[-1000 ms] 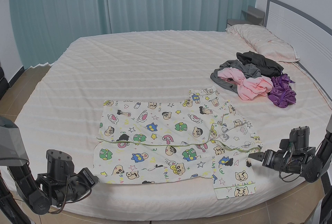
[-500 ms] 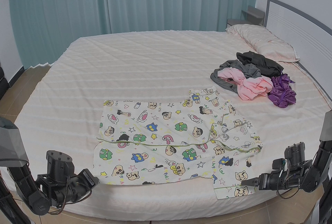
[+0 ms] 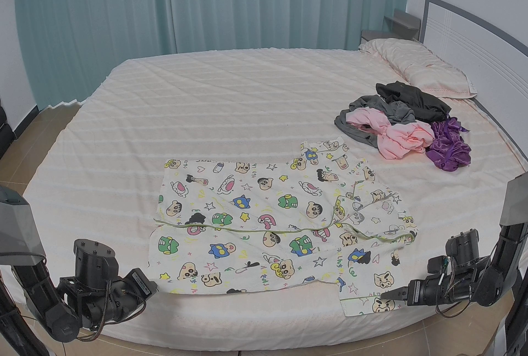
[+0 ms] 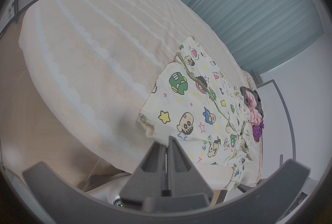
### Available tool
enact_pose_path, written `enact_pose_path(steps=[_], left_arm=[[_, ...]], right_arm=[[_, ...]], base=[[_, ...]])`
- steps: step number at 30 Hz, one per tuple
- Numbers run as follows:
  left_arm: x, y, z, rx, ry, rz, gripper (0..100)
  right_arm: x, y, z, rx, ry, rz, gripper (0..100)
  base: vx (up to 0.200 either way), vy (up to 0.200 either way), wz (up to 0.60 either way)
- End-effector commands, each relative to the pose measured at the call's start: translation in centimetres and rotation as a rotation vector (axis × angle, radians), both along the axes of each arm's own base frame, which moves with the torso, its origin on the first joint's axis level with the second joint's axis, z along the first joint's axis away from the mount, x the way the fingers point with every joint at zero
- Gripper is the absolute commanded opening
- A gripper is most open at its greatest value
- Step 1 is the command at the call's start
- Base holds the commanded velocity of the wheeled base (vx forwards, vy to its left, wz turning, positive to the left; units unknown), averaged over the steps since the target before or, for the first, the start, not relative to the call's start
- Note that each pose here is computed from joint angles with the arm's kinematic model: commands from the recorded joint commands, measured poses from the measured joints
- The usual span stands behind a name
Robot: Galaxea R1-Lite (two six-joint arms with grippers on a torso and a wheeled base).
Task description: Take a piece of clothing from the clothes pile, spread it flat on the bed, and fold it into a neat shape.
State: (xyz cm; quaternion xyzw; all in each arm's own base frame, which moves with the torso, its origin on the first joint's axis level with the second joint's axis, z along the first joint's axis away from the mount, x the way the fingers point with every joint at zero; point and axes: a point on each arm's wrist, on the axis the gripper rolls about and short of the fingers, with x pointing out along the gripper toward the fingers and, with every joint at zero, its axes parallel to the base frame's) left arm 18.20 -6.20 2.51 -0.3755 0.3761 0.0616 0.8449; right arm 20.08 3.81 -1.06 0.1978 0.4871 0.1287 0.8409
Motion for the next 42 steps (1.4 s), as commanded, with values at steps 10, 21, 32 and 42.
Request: enact_pose_path(steps=[10, 21, 32, 42], left_arm=[[0.0, 0.0, 0.0, 0.000, 0.000, 0.001, 0], [-0.9, 0.2, 0.7, 0.018, -0.026, -0.018, 0], [-4.1, -0.6, 1.2, 0.114, 0.080, -0.172, 0], [-5.3, 0.0, 0.9, 0.222, 0.165, -0.219, 0]], right_arm=[[-1.4, 0.0, -0.2, -0.008, 0.054, 0.005, 0], [-3.3, -1.1, 1.6, -0.014, 0.048, -0.036, 0], [-5.7, -1.3, 3.3, -0.079, 0.080, -0.031, 0], [-7.1, -1.3, 4.1, -0.122, 0.085, 0.023, 0]], base=[[0.000, 0.000, 0.00], [0.000, 0.000, 0.00], [0.000, 0.000, 0.00], [0.000, 0.000, 0.00]])
